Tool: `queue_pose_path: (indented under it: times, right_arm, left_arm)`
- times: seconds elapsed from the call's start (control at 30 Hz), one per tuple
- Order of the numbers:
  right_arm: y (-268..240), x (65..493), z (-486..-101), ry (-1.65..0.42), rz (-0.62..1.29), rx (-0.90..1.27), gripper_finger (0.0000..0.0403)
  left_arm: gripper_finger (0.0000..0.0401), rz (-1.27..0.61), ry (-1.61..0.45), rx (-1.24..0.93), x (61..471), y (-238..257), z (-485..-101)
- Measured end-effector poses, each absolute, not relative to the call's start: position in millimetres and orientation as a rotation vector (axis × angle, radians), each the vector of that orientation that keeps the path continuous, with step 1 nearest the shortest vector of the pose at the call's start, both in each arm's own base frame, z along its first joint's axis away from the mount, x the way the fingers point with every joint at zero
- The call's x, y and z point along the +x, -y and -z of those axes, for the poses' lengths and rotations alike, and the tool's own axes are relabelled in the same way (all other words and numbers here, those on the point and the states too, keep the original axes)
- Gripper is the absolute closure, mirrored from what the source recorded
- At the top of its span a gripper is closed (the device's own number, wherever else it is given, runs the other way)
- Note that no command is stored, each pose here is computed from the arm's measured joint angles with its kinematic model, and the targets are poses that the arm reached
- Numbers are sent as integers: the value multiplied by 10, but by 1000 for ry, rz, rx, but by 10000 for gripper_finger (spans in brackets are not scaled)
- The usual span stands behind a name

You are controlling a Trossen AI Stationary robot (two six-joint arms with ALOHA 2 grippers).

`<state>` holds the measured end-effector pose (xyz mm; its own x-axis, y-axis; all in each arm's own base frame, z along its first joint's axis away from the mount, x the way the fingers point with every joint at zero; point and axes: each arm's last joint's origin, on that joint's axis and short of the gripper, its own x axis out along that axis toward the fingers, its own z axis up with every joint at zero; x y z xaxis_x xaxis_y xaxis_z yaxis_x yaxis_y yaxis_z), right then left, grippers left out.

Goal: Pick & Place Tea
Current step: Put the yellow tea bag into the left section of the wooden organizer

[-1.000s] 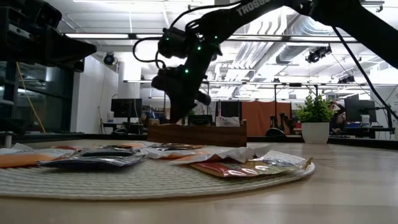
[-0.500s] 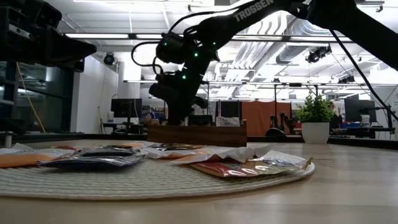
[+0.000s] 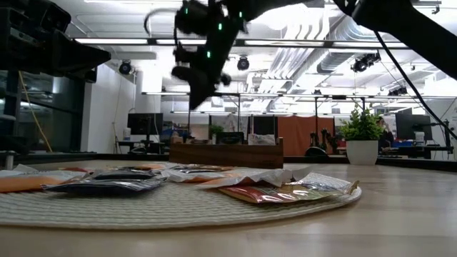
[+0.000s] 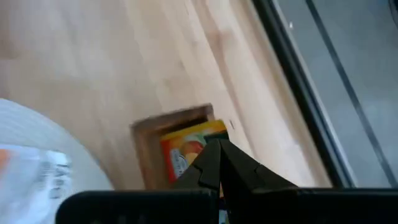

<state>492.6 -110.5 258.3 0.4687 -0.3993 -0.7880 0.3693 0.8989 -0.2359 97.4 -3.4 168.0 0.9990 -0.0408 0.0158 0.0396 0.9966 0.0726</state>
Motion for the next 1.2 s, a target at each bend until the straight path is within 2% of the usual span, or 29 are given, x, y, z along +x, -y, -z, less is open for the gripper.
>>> queue_pose_path:
  times: [0.13, 0.4, 0.6, 0.83, 1.07, 1.2]
  right_arm:
    - [954, 4895, -2786, -997, 341, -13, 403]
    - [488, 4789, -2942, -1004, 65, 134, 403]
    - [136, 4690, -2802, -1147, -32, 200, 403]
    - [-127, 4483, -2523, -1285, -25, 261, 403]
    - [-566, 4012, -2391, -1255, -80, 261, 403]
    - [-793, 3704, -2305, -1228, -45, 355, 403]
  left_arm:
    - [401, 40, 17, 72, 974, 34, -1680]
    - [401, 40, 17, 72, 974, 34, -1680]
    - [401, 40, 17, 72, 974, 34, -1680]
    - [401, 40, 17, 72, 974, 34, -1680]
    - [401, 40, 17, 72, 974, 34, -1680]
    - [401, 40, 17, 72, 974, 34, -1680]
